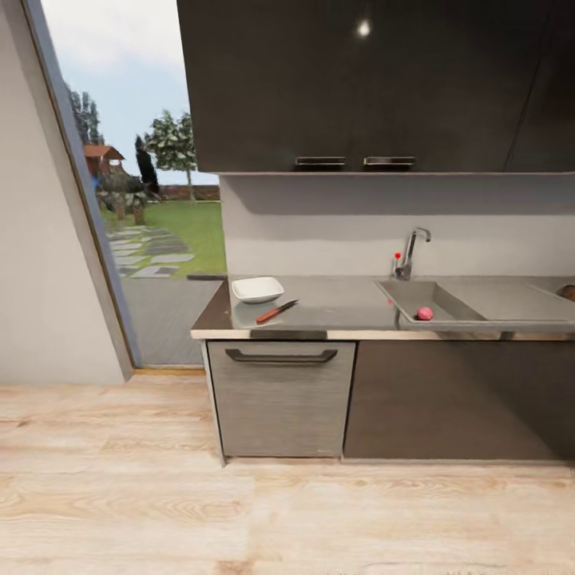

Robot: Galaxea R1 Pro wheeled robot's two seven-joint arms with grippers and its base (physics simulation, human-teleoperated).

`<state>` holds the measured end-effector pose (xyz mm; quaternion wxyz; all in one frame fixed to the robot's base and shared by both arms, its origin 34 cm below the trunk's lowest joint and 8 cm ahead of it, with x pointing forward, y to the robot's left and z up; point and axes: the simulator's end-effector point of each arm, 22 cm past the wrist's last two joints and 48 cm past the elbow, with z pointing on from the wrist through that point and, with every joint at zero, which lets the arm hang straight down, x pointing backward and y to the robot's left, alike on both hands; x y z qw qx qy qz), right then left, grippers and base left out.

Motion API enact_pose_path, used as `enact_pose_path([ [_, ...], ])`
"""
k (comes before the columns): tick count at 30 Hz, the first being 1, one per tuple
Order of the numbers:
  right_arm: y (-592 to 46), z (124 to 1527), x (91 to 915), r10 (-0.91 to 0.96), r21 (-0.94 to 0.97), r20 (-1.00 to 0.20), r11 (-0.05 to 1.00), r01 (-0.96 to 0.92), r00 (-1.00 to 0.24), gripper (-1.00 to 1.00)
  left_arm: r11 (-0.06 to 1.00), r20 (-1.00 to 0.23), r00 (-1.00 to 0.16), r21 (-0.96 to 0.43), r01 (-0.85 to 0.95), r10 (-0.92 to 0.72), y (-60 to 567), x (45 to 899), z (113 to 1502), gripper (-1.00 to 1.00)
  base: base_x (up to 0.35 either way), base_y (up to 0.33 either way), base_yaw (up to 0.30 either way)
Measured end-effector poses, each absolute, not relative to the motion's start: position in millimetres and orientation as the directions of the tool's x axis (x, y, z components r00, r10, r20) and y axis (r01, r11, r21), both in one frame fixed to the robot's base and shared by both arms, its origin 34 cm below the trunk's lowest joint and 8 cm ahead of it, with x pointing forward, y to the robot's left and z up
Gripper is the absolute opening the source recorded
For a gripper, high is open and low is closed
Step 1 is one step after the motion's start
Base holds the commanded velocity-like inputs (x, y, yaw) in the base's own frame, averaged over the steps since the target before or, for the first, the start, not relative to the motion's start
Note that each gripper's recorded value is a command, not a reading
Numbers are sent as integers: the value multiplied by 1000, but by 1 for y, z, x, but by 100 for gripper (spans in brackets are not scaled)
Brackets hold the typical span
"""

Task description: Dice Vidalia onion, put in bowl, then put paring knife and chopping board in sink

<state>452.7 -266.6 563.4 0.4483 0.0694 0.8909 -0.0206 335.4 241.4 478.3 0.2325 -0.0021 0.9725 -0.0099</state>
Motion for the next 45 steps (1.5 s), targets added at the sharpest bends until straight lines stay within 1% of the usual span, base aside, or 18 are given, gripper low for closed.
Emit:
enact_pose_path([
  [7, -267, 567, 453, 104, 24, -802, 990, 142, -588, 100, 1000, -451, -892, -20, 0, -9, 241, 335, 481, 100, 0, 0, -52],
  [45, -266, 626, 452, 105, 25, -801, 990, 142, -590, 100, 1000, -451, -893, -19, -1, -10, 242, 334, 541, 100, 0, 0, 0],
])
